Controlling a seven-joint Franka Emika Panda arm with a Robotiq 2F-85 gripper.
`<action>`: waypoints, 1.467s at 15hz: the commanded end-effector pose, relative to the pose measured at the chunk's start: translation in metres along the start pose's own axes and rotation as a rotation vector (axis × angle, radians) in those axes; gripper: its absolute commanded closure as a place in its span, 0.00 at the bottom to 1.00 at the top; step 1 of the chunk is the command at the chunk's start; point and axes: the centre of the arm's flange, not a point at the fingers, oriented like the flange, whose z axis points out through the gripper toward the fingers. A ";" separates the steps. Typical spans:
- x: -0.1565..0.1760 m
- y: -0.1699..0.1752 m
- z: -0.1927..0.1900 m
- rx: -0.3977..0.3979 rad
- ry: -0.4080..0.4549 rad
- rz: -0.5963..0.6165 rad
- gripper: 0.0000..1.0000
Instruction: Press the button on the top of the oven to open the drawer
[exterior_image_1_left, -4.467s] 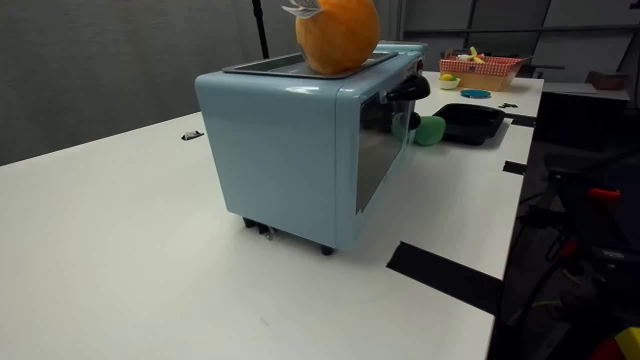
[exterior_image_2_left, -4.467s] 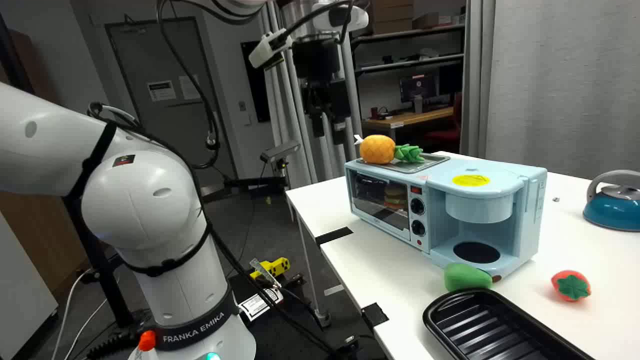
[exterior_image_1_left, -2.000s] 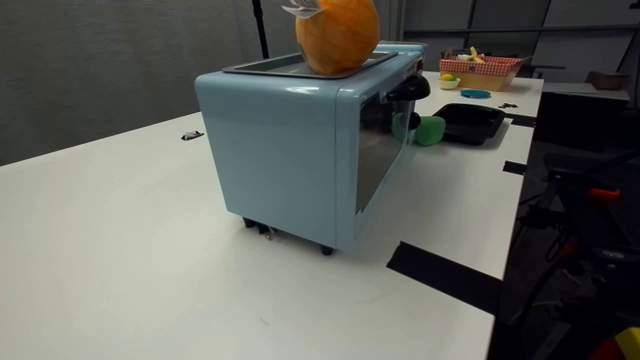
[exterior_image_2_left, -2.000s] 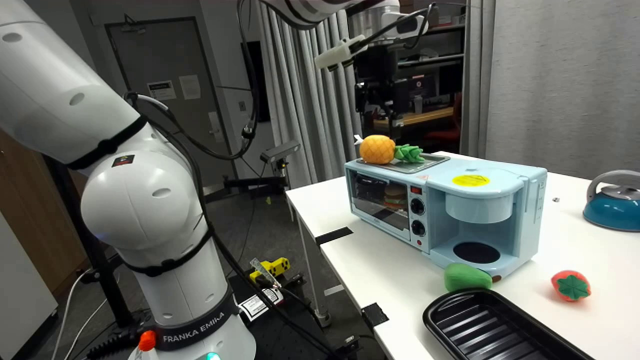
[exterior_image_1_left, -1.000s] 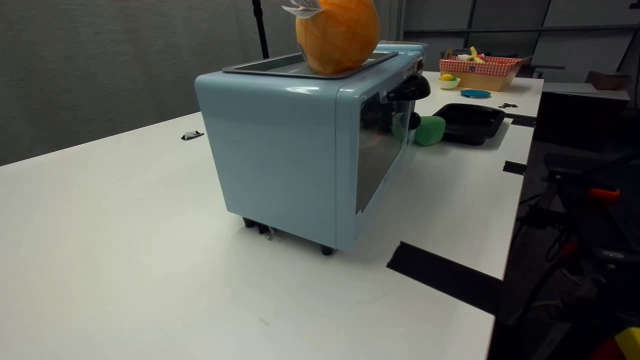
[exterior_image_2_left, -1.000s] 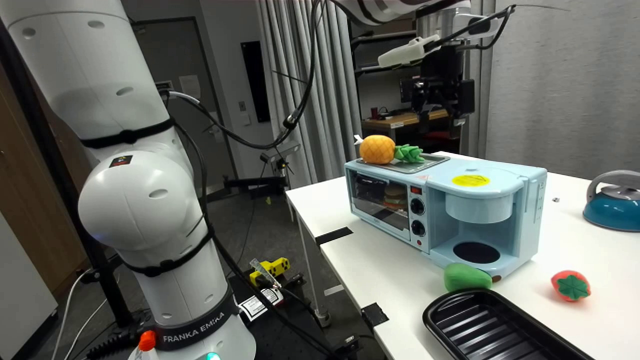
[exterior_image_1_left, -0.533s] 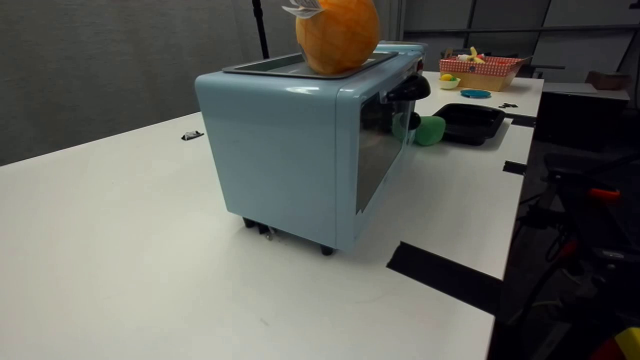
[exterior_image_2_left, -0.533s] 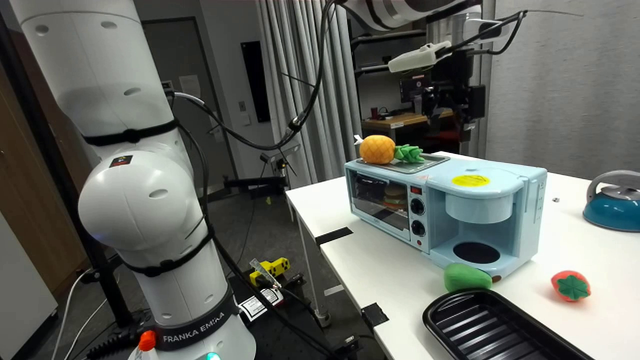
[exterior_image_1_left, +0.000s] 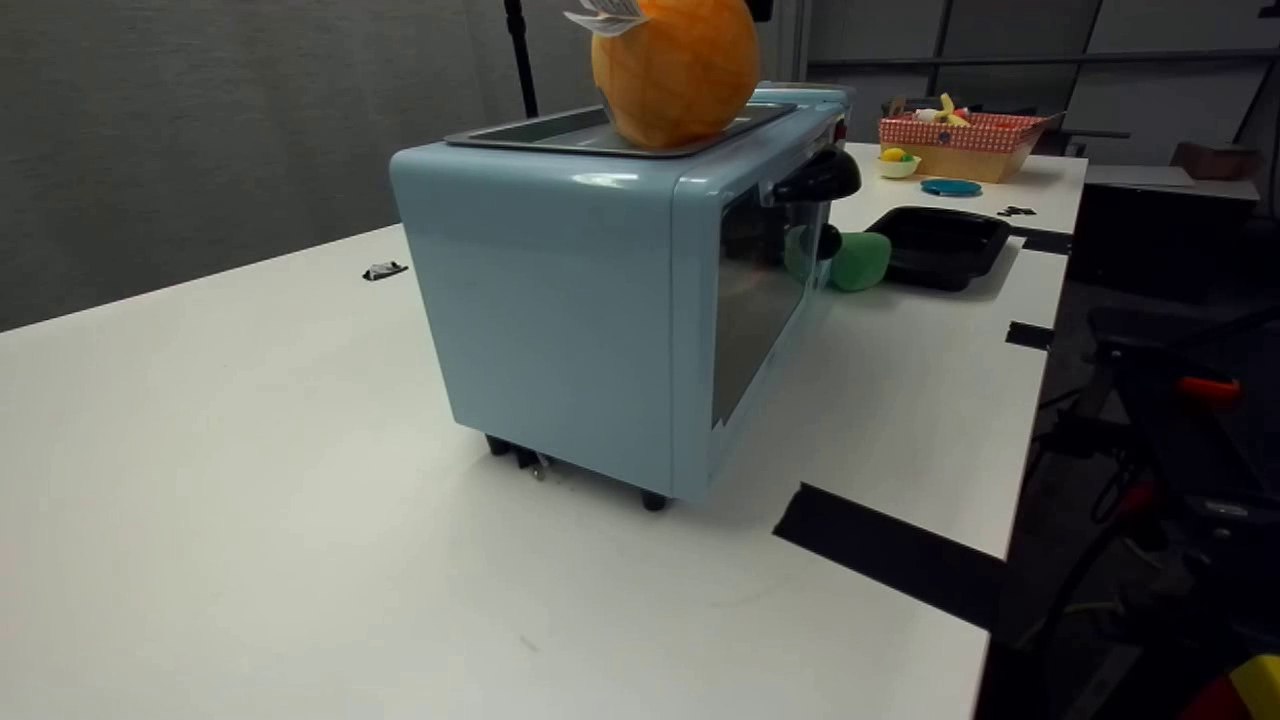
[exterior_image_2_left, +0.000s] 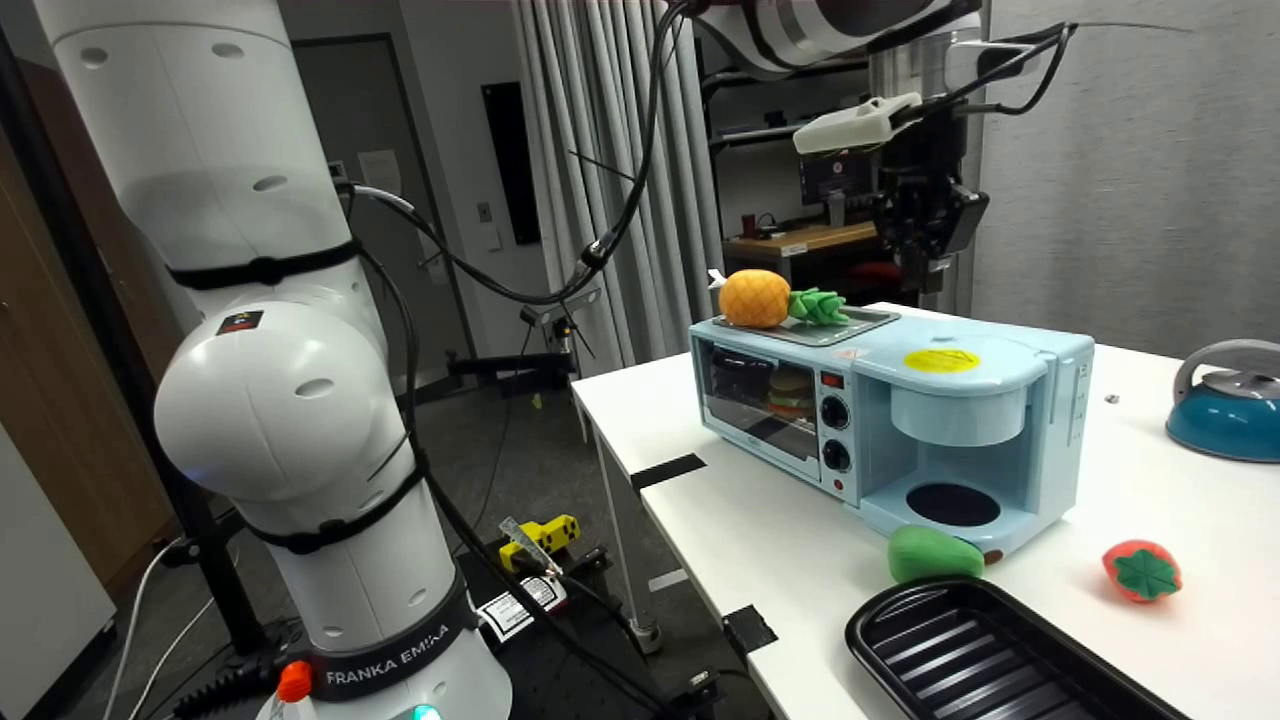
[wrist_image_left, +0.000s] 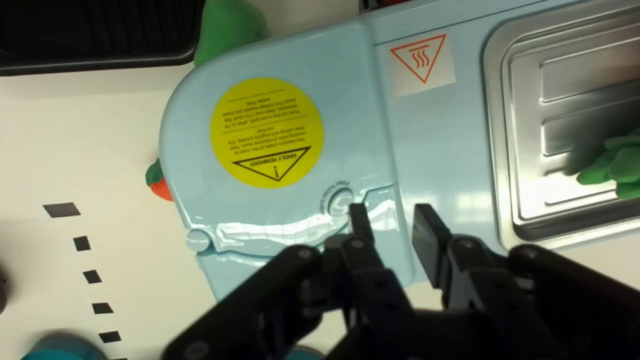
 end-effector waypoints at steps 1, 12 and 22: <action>0.011 0.005 0.002 0.003 0.023 0.003 0.99; 0.016 0.007 0.020 -0.007 0.011 0.004 1.00; 0.023 0.015 0.033 -0.016 -0.005 0.018 1.00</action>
